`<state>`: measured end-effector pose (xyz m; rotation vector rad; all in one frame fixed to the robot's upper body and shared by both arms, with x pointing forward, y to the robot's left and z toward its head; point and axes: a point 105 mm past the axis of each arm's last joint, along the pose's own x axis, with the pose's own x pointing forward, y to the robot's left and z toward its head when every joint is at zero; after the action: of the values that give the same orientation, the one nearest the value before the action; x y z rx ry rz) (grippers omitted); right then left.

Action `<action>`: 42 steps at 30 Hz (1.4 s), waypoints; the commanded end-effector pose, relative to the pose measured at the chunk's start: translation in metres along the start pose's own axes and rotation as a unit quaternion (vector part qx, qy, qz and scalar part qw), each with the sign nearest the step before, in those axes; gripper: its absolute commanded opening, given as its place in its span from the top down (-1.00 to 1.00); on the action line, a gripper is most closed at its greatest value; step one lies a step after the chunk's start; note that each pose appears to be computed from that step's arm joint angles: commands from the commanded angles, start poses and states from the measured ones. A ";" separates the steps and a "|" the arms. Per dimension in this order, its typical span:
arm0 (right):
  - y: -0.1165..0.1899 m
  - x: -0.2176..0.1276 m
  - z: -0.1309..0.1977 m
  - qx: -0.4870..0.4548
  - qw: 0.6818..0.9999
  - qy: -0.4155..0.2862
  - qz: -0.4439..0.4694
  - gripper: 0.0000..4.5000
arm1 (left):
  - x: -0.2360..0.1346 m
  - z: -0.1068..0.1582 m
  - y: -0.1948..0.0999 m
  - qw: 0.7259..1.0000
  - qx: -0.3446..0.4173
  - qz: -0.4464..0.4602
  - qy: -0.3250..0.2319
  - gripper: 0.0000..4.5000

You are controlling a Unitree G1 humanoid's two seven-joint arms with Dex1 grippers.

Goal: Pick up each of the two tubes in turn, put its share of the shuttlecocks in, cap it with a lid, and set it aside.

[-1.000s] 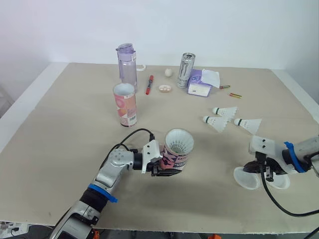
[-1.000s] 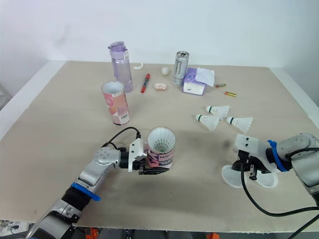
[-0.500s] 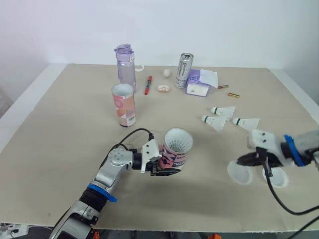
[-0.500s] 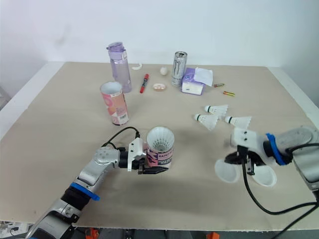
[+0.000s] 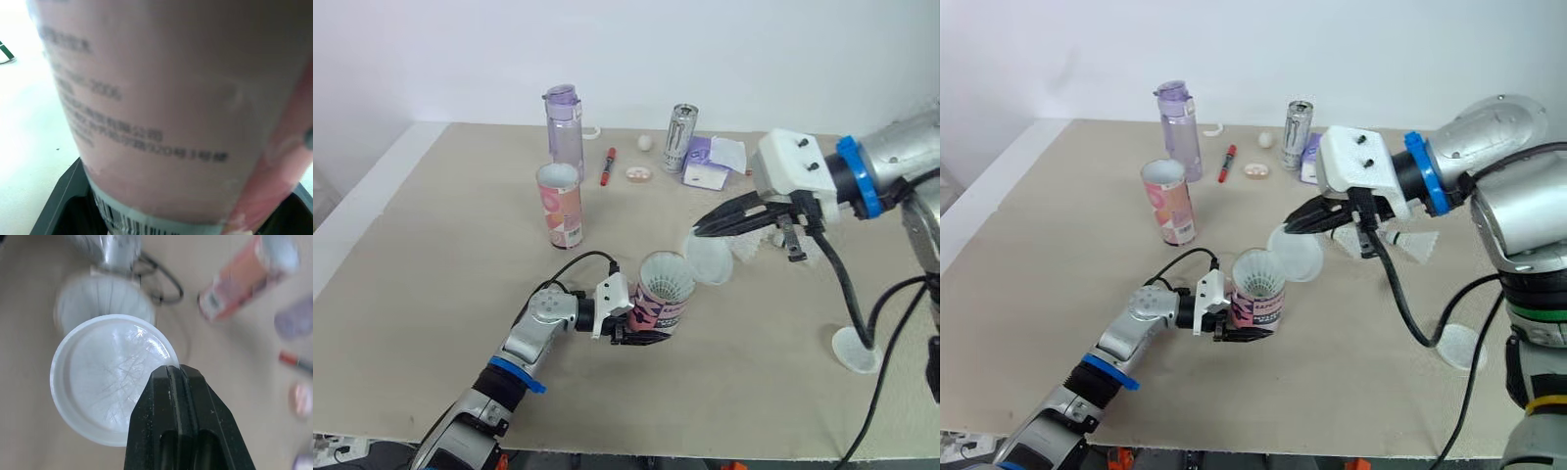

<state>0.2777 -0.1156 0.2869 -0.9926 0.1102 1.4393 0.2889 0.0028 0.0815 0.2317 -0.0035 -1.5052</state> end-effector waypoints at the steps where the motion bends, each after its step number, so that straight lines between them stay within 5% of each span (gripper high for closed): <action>1: 0.001 0.004 0.016 -0.034 0.999 -0.010 0.019 0.96 | -0.004 -0.024 -0.002 0.999 -0.023 0.007 0.046 -0.30; 42: 0.003 0.039 0.010 -0.121 0.990 0.009 0.068 0.96 | -0.006 -0.028 -0.001 0.998 -0.034 0.025 0.052 -0.30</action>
<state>0.2817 -0.0774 0.2656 -1.1703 0.0189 1.5889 0.2909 0.0043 0.0802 0.2310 0.0060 -1.4847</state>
